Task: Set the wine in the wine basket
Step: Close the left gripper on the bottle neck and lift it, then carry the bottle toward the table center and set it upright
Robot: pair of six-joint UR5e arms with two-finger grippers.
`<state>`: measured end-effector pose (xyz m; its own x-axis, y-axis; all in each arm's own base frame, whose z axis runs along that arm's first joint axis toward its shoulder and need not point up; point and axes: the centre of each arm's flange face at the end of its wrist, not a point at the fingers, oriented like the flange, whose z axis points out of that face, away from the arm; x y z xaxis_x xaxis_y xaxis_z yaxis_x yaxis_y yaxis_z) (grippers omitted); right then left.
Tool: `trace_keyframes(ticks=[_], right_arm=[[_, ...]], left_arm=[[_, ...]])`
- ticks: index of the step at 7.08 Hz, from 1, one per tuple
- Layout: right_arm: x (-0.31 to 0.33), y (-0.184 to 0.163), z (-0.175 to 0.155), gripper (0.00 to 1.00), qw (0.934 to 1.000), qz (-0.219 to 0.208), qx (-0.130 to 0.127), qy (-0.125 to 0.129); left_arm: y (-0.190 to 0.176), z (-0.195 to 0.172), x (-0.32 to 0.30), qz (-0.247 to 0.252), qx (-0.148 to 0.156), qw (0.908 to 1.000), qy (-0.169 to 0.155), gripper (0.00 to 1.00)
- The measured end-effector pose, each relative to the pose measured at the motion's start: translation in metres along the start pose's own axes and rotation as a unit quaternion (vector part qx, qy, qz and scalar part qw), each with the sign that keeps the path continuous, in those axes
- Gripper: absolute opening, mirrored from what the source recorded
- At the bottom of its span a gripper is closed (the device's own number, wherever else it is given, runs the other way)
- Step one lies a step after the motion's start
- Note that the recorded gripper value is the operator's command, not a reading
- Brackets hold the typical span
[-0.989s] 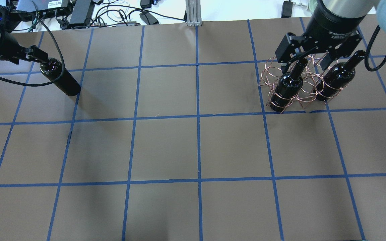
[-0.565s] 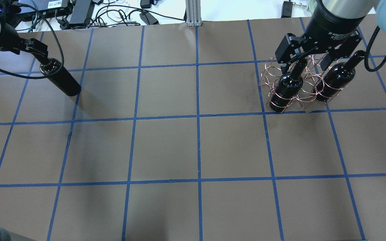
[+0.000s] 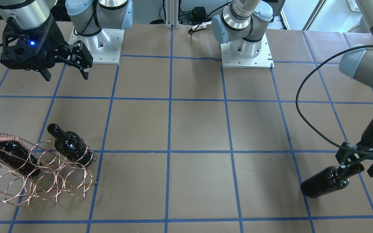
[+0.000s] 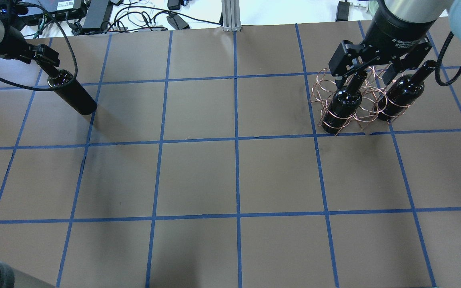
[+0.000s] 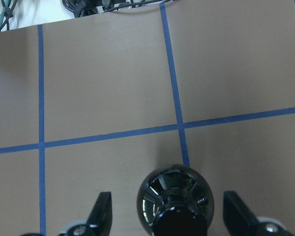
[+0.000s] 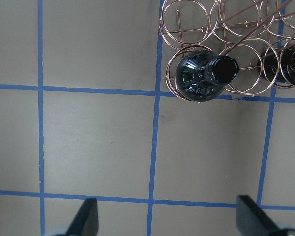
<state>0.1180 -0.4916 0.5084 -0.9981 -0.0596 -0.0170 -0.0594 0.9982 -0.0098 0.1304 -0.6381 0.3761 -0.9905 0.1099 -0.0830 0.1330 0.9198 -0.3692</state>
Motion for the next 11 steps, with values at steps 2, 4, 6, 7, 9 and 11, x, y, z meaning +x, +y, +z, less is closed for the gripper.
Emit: trace_keyframes(ticks=[2, 4, 6, 7, 9, 11], right_arm=[[0.000, 0.000, 0.001, 1.00, 1.0000, 0.000, -0.001, 0.000], [-0.001, 0.001, 0.002, 1.00, 1.0000, -0.001, -0.002, -0.001], [-0.001, 0.001, 0.003, 1.00, 1.0000, -0.001, -0.001, -0.001], [-0.001, 0.001, 0.003, 1.00, 1.0000, 0.000, -0.001, -0.001], [-0.001, 0.001, 0.003, 1.00, 1.0000, 0.001, -0.001, -0.001], [-0.001, 0.001, 0.003, 1.00, 1.0000, 0.001, -0.001, -0.001]], left_arm=[[0.000, 0.002, 0.001, -0.001, 0.001, 1.0000, 0.007, 0.37], [0.003, 0.004, 0.002, -0.003, -0.009, 0.9998, 0.015, 0.37], [0.004, 0.005, 0.003, -0.005, -0.014, 0.9997, 0.018, 0.30], [0.004, 0.005, 0.003, -0.006, -0.014, 0.9997, 0.019, 0.27], [0.002, -0.008, 0.010, -0.008, -0.014, 0.9996, 0.021, 0.18], [-0.007, -0.037, 0.060, -0.049, -0.030, 0.9976, 0.038, 0.16]])
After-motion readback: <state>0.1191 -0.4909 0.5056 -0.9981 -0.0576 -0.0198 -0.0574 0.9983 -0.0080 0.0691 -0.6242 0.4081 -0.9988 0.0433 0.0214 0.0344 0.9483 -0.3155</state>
